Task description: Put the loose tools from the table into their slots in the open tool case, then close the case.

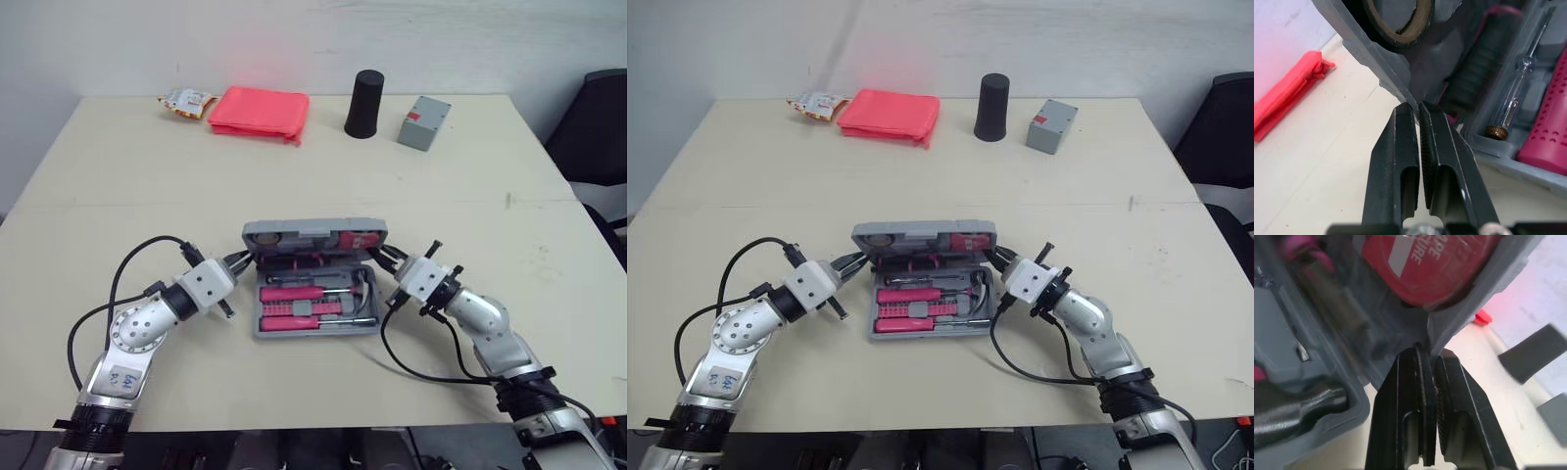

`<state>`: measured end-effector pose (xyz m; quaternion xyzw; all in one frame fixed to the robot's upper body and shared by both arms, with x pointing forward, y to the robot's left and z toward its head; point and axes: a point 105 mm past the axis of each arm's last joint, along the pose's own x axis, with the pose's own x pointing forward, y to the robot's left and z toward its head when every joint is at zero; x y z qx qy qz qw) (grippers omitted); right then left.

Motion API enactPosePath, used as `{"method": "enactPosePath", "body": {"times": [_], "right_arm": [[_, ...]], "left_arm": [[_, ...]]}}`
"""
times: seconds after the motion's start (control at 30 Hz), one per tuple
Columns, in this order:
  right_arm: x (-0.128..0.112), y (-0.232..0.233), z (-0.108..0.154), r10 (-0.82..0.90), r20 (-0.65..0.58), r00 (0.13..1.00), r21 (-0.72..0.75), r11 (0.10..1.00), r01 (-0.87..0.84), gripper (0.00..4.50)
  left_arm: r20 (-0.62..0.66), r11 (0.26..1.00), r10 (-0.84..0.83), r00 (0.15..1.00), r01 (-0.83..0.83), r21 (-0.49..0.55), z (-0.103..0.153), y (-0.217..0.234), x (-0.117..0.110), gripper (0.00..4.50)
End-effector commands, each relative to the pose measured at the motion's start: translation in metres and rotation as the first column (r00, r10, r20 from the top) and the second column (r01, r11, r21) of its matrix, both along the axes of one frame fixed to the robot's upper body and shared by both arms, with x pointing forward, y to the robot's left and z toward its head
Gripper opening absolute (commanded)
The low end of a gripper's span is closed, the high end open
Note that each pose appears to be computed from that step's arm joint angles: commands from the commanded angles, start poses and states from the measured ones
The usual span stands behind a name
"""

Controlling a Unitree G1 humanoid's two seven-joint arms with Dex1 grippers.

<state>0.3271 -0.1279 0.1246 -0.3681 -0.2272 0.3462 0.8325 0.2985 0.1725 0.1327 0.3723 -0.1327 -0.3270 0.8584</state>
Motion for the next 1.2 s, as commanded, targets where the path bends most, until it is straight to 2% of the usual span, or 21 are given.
{"method": "enactPosePath", "body": {"times": [0.03, 0.1, 0.13, 0.2, 0.27, 0.4, 0.43, 0.5, 0.57, 0.63, 0.67, 0.7, 0.83, 0.97, 1.03, 1.1, 1.2], "right_arm": [[-0.013, -0.028, -0.036, -0.01, -0.047, 0.999, -0.172, 0.985, 0.002, 1.34], [-0.015, -0.05, -0.042, -0.069, -0.035, 0.997, -0.24, 0.969, 0.058, 2.2], [-0.018, -0.066, -0.041, -0.104, -0.015, 0.994, -0.267, 0.959, 0.096, 2.53], [-0.028, -0.088, -0.039, -0.129, 0.022, 0.991, -0.315, 0.94, 0.129, 2.53], [-0.034, -0.103, -0.043, -0.161, -0.002, 0.987, -0.334, 0.93, 0.152, 2.53], [-0.041, -0.124, -0.046, -0.202, -0.044, 0.978, -0.364, 0.915, 0.172, 2.53], [-0.039, -0.129, -0.047, -0.248, -0.122, 0.961, -0.314, 0.928, 0.199, 2.53], [-0.036, -0.131, -0.037, -0.262, -0.235, 0.936, -0.177, 0.959, 0.223, 2.0], [-0.045, -0.115, -0.038, -0.167, -0.425, 0.89, -0.053, 0.986, 0.16, 1.27], [-0.066, -0.088, -0.042, -0.018, -0.566, 0.824, -0.032, 0.999, -0.001, 0.21], [-0.079, -0.077, -0.047, 0.036, -0.64, 0.767, -0.053, 0.994, -0.092, 0.0], [-0.087, -0.069, -0.05, 0.063, -0.678, 0.732, -0.071, 0.986, -0.151, 0.0], [-0.096, -0.039, -0.049, 0.14, -0.753, 0.643, -0.041, 0.965, -0.259, 0.0], [-0.094, -0.026, -0.05, 0.15, -0.769, 0.622, -0.047, 0.956, -0.289, 0.0], [-0.086, -0.018, -0.053, 0.147, -0.767, 0.624, -0.057, 0.954, -0.295, 0.0], [-0.078, -0.009, -0.056, 0.153, -0.769, 0.621, -0.063, 0.948, -0.312, 0.0], [-0.067, 0.002, -0.051, 0.172, -0.747, 0.643, -0.041, 0.952, -0.302, 0.0]], "left_arm": [[-0.017, 0.998, 0.031, 0.999, -0.03, 0.061, -0.01, 0.027, -0.013, 1.45], [-0.082, 0.989, 0.094, 0.992, -0.084, 0.119, -0.026, 0.053, -0.026, 2.14], [-0.128, 0.981, 0.141, 0.982, -0.121, 0.15, -0.035, 0.074, -0.039, 2.16], [-0.198, 0.973, 0.215, 0.956, -0.193, 0.127, -0.037, 0.106, -0.059, 2.16], [-0.225, 0.963, 0.267, 0.937, -0.257, 0.076, -0.03, 0.124, -0.065, 2.16], [-0.244, 0.96, 0.279, 0.929, -0.275, 0.049, -0.019, 0.134, -0.056, 2.16], [-0.249, 0.961, 0.263, 0.932, -0.277, -0.022, -0.012, 0.128, -0.044, 2.16], [-0.266, 0.964, 0.188, 0.945, -0.23, -0.136, 0.002, 0.108, -0.021, 2.16], [-0.277, 0.97, 0.118, 0.954, -0.171, -0.176, 0.012, 0.087, -0.002, 1.62], [-0.315, 0.973, 0.067, 0.947, -0.132, -0.191, 0.016, 0.07, 0.015, 0.87], [-0.311, 0.977, 0.04, 0.95, -0.102, -0.188, 0.019, 0.06, 0.026, 0.52], [-0.315, 0.978, 0.026, 0.949, -0.089, -0.188, 0.021, 0.053, 0.036, 0.04], [-0.34, 0.985, -0.048, 0.939, -0.012, -0.174, 0.023, 0.023, 0.071, 0.04], [-0.363, 0.985, -0.1, 0.926, 0.041, -0.166, 0.021, 0.005, 0.088, 0.04], [-0.406, 0.984, -0.163, 0.899, 0.116, -0.138, 0.011, -0.009, 0.089, 0.04], [-0.476, 0.968, -0.251, 0.843, 0.209, -0.142, 0.001, -0.021, 0.079, 0.04], [-0.521, 0.959, -0.284, 0.805, 0.232, -0.165, -0.007, -0.017, 0.064, 0.04]]}}
